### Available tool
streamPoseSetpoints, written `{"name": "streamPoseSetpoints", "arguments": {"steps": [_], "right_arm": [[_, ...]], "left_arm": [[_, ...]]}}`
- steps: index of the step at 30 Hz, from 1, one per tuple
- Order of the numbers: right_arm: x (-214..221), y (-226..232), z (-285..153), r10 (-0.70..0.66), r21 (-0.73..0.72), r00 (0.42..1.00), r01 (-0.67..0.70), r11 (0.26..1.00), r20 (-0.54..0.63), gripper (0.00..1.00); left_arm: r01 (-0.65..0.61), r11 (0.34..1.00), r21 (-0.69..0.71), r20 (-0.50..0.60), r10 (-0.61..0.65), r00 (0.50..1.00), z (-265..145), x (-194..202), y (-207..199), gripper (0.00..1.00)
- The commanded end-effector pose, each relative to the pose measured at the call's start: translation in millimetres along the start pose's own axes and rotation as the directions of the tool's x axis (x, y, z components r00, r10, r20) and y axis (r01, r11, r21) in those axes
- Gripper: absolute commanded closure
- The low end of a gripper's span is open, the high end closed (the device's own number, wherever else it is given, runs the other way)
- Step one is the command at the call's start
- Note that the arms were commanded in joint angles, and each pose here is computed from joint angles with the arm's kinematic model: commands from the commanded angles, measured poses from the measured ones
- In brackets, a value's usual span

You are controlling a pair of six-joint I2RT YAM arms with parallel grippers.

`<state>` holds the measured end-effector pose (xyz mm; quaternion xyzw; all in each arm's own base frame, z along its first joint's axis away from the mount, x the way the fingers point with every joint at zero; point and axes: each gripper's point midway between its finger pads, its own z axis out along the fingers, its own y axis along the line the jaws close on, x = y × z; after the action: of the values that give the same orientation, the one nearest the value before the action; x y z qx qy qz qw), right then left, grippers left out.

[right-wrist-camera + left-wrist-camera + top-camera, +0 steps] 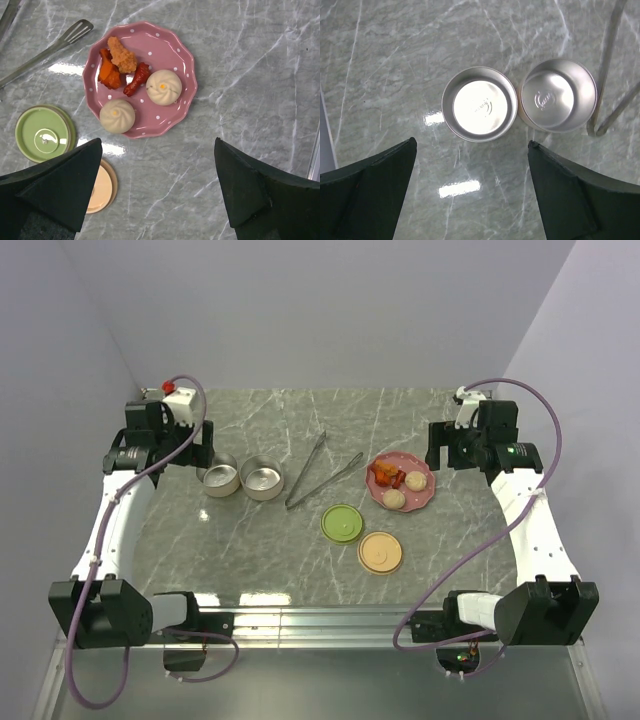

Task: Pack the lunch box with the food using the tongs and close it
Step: Grab the clamp with the left arm

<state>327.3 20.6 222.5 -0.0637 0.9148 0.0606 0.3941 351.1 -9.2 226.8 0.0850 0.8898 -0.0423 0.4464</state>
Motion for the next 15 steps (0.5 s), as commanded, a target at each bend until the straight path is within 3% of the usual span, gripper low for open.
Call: {"name": "streamPoseSetpoints", "arguments": {"steps": [1, 8, 15], "right_arm": [[-11.8, -0.7, -7.8, -0.005, 0.001, 0.999, 0.005, 1.0, 0.038, 0.0], [-8.6, -1.4, -4.6, -0.005, 0.001, 1.0, 0.005, 1.0, 0.023, 0.0], [-6.3, -1.2, -2.3, -0.005, -0.003, 1.0, 0.005, 1.0, 0.008, 0.0]], "left_arm": [[-0.117, 0.993, 0.01, 0.051, 0.116, 0.992, -5.8, -30.3, -5.4, 0.01], [-0.276, 0.946, 0.168, 0.057, 0.27, 0.961, 18.5, -49.7, -74.1, 0.01], [-0.325, 0.873, 0.363, 0.022, 0.34, 0.94, 51.7, -50.5, -162.4, 0.0]]}}
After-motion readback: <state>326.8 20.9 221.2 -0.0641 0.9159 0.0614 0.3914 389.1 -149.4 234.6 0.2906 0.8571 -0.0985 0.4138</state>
